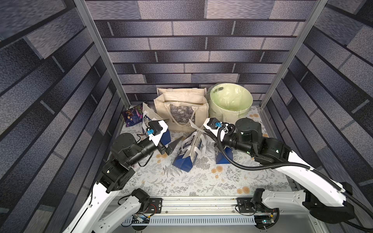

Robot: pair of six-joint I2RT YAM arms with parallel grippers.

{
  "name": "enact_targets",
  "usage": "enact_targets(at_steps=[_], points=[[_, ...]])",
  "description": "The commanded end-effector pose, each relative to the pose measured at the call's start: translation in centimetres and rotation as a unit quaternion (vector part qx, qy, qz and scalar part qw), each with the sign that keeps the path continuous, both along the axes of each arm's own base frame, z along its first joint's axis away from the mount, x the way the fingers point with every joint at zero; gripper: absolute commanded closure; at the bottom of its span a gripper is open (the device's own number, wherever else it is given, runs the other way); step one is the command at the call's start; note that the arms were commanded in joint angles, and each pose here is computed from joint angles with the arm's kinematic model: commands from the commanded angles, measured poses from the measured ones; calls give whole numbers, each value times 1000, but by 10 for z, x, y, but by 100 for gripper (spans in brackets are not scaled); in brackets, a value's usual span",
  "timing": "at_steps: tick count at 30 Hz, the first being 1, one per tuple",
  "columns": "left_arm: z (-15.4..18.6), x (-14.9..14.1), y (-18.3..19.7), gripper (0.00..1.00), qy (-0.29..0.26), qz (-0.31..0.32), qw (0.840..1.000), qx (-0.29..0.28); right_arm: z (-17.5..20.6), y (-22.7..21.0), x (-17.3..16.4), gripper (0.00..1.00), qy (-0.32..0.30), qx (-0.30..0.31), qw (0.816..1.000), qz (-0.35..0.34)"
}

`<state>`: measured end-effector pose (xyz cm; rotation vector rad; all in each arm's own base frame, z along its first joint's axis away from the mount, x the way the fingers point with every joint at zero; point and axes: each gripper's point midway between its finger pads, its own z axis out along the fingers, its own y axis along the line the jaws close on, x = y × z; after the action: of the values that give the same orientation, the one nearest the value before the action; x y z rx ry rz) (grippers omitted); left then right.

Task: Shred takeout receipts and throw away
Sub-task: Shred the takeout receipt.

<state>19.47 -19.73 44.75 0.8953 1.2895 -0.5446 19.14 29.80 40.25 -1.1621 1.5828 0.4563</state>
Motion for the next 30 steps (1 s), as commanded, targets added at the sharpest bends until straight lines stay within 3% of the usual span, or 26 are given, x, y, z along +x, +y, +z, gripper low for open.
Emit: enact_targets(at_steps=[1,7,12,16,24,30], points=[[7,-24,-29,5,25,-129,991,8,-16,-1,-16,100,57,-27,998,31],[14,-39,-50,7,23,-217,975,38,-19,5,-23,100,89,-28,995,48],[8,-42,-62,21,37,-256,965,46,-18,11,-24,100,99,-29,993,58],[4,-41,-65,33,43,-260,963,49,-15,12,-25,100,100,-27,993,59],[-7,-41,-68,46,62,-265,960,65,-13,13,-24,100,99,-26,993,62],[-10,-40,-72,77,60,-265,960,68,-17,15,-21,100,99,-32,993,61]])
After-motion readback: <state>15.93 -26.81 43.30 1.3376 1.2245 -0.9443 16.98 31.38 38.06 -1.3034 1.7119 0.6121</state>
